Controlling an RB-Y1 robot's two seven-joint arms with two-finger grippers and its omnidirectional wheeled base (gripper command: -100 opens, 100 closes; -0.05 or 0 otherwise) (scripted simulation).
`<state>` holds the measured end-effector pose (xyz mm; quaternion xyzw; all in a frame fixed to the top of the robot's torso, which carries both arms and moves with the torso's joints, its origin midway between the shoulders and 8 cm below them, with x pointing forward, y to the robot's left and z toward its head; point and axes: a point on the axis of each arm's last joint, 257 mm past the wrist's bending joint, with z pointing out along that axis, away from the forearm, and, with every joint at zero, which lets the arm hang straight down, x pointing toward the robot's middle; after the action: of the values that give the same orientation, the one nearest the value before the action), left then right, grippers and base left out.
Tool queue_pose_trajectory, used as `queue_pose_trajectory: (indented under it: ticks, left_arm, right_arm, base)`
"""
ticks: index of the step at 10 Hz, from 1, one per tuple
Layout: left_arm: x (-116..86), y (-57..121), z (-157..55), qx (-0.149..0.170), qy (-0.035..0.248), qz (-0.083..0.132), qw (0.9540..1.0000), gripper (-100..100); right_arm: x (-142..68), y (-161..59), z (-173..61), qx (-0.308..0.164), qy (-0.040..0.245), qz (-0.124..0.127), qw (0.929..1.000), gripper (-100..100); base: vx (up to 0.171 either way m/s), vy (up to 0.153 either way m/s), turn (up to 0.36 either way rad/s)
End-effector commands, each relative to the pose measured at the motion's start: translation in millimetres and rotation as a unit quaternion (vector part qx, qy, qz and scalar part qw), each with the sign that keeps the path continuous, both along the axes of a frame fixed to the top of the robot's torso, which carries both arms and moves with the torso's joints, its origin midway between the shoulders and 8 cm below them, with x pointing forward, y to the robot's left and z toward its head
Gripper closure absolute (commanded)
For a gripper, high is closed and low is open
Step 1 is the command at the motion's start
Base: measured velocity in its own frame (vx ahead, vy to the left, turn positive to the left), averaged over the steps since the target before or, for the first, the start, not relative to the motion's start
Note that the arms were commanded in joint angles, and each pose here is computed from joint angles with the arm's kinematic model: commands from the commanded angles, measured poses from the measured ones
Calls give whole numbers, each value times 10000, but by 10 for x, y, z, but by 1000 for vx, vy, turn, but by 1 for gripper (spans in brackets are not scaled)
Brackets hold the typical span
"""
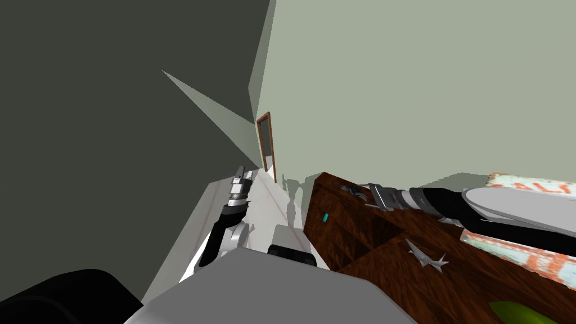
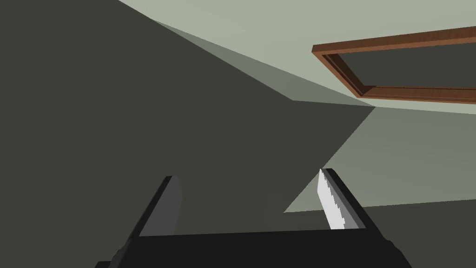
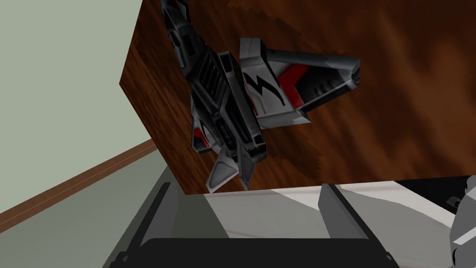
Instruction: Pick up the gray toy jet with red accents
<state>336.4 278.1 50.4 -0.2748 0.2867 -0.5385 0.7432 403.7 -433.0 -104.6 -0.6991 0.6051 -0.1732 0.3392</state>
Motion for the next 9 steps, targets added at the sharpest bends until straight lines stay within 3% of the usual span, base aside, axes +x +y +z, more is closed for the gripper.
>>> queue_pose_trajectory:
  ticks: [1,3,4,5,9]
  left_arm:
    - [0,0,0,0,0,0,10000,0]
    - [0,0,0,0,0,0,10000,0]
    - [0,0,0,0,0,0,10000,0]
    - [0,-1,1,0,-1,-1,10000,0]
    - [0,-1,1,0,-1,-1,10000,0]
  right_arm:
    - [-22,142,-14,0,-12,121,9999,-100]
    - [-59,302,-39,8,-18,269,9996,-100]
    - [-45,239,-14,9,-8,216,9998,-100]
    - [-45,246,-15,8,-14,225,9997,100]
    - [-46,247,-16,3,-12,231,9997,100]
  base:
    - [94,-20,-158]
    - [96,-7,-126]
    - [41,1,-16]
    - [7,0,5]
    - [0,0,0]
